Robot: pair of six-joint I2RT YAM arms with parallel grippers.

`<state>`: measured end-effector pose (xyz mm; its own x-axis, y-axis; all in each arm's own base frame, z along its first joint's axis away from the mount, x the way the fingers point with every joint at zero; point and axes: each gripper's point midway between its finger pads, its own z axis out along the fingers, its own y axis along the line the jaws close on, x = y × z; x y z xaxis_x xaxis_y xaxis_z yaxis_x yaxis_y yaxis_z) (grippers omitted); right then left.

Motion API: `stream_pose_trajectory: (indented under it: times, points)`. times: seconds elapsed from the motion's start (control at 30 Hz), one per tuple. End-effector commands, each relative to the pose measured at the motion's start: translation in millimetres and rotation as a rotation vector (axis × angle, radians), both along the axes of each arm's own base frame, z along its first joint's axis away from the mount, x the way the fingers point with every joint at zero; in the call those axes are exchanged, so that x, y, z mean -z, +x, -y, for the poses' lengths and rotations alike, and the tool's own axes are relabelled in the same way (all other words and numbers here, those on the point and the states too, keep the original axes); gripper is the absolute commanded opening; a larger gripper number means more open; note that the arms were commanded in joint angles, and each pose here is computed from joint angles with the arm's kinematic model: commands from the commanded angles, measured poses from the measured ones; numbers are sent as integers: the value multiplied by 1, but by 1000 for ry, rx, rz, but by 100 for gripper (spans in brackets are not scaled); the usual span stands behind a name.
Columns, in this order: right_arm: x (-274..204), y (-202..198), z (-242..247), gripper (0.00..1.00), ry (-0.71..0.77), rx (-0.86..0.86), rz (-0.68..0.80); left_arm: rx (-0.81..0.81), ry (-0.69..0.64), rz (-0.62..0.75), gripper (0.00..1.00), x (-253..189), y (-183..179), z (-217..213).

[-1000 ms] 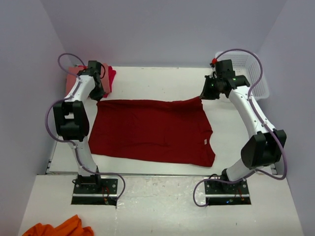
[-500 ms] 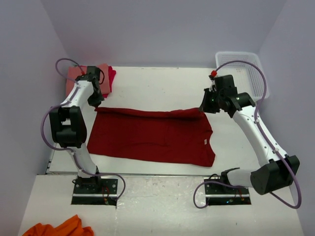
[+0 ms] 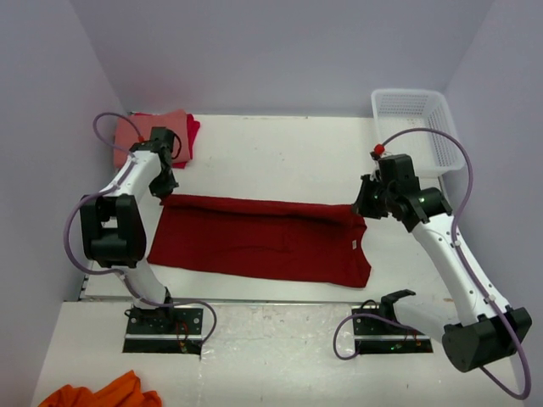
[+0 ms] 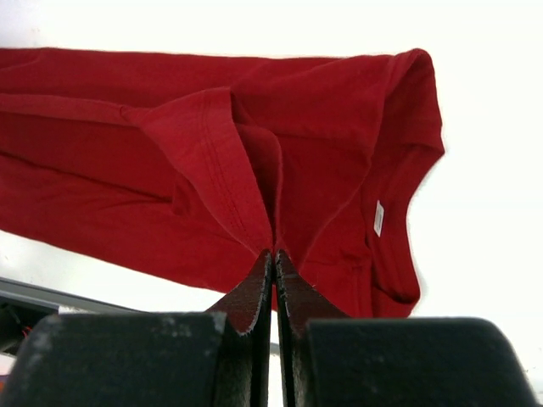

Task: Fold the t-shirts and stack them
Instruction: Fold the other side of the tshirt into a rectangle

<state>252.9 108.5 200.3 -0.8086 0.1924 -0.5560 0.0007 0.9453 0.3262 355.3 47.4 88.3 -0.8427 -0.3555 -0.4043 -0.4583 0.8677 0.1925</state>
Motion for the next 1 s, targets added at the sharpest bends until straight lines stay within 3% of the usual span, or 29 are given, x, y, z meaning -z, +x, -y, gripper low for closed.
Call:
stream_pose_trajectory:
  times: [0.0,0.4,0.97]
  points:
    - [4,-17,8,0,-6,31,-11,-23,51,-5,0,-6,-13,-1]
    - [19,-57,20,0,-15,57,-56,-22,106,-57,0,2,-40,9]
    - [36,-79,12,0,4,9,-148,-110,209,-111,0,2,-60,-8]
